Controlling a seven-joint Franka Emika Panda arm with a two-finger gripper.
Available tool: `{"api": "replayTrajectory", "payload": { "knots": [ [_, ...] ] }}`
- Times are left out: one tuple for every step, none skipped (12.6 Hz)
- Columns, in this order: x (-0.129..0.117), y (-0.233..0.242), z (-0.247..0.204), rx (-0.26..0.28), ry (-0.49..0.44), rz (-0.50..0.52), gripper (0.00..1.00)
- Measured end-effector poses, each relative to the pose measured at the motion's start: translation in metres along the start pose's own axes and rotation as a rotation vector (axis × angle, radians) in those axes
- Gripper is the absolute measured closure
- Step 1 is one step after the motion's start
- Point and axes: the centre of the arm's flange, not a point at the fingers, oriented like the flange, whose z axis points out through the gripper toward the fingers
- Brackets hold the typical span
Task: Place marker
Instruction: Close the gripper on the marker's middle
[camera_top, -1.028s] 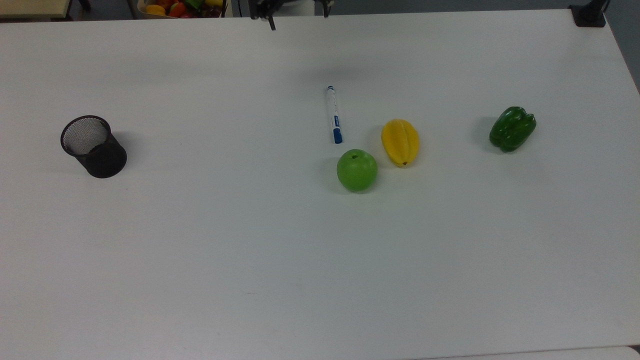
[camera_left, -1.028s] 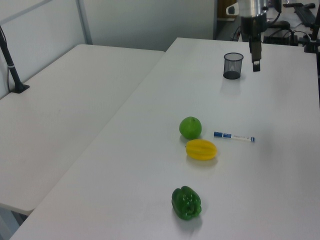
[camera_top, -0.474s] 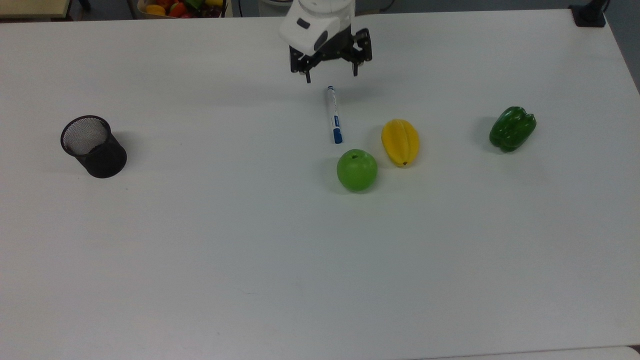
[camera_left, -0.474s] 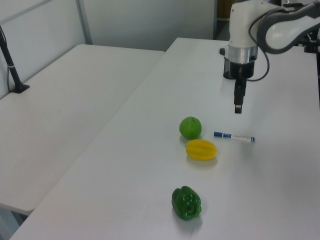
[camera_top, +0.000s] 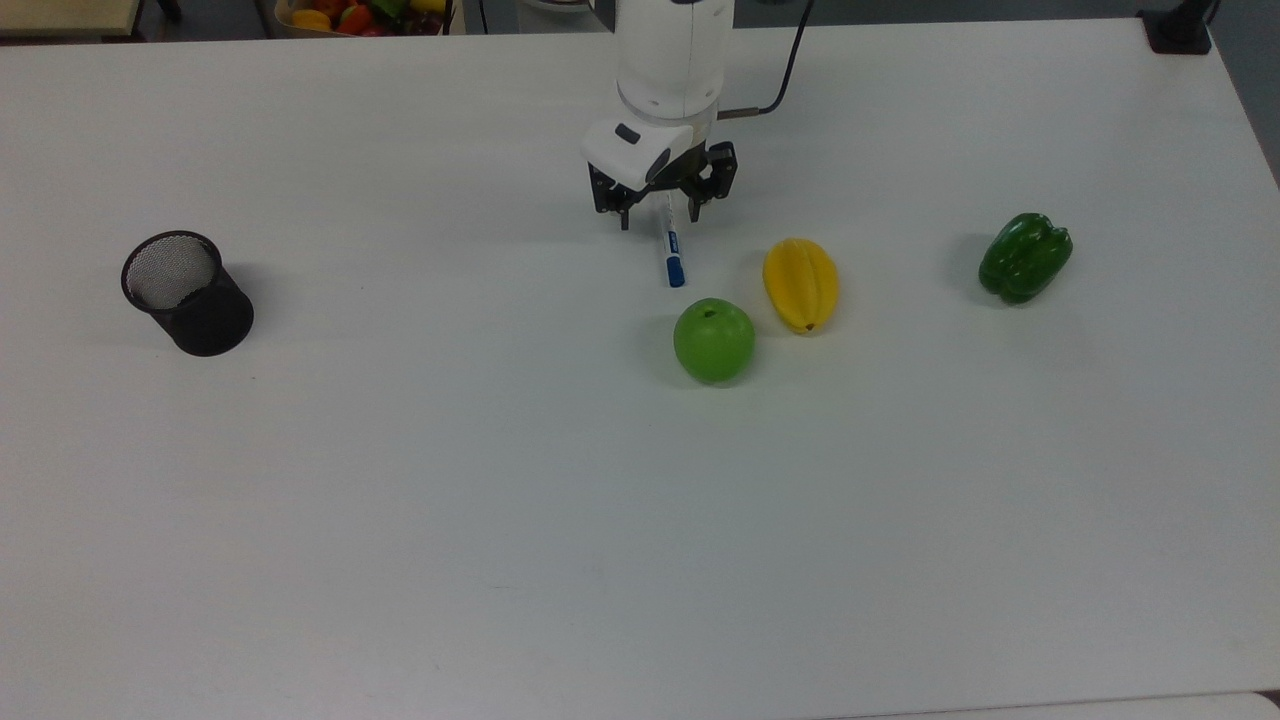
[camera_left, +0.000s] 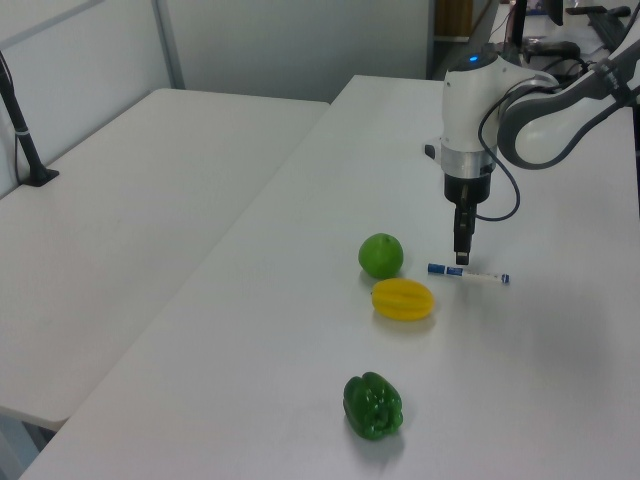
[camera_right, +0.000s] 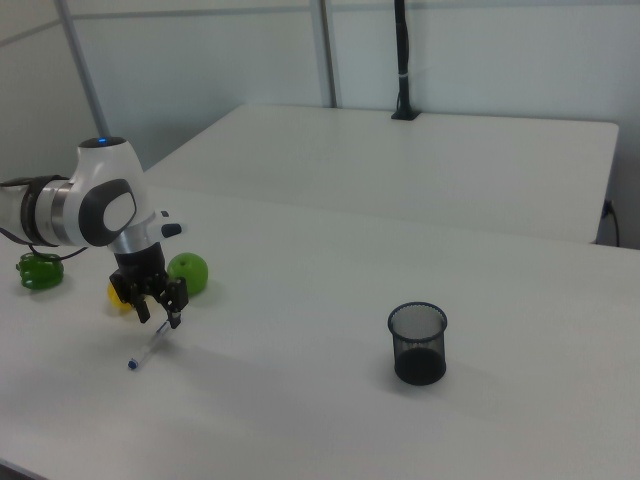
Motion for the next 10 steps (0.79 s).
{"api": "replayTrajectory", "payload": {
  "knots": [
    [0.001, 0.000, 0.004, 0.001, 0.002, 0.000, 0.32],
    [0.002, 0.000, 0.007, -0.002, -0.001, -0.002, 0.37],
    [0.002, -0.002, 0.009, -0.006, -0.004, -0.010, 0.41],
    [0.001, -0.006, 0.012, -0.009, -0.008, -0.021, 0.47],
    [0.001, -0.010, 0.015, -0.009, -0.014, -0.028, 0.47],
    [0.001, -0.013, 0.019, -0.009, -0.021, -0.034, 0.49],
    [0.000, -0.016, 0.022, -0.008, -0.027, -0.039, 0.49],
    [0.000, -0.018, 0.024, -0.016, -0.029, -0.048, 0.51],
    [0.000, -0.018, 0.026, -0.025, -0.031, -0.047, 0.52],
    [0.000, -0.018, 0.027, -0.034, -0.031, -0.051, 0.56]
  ]
}}
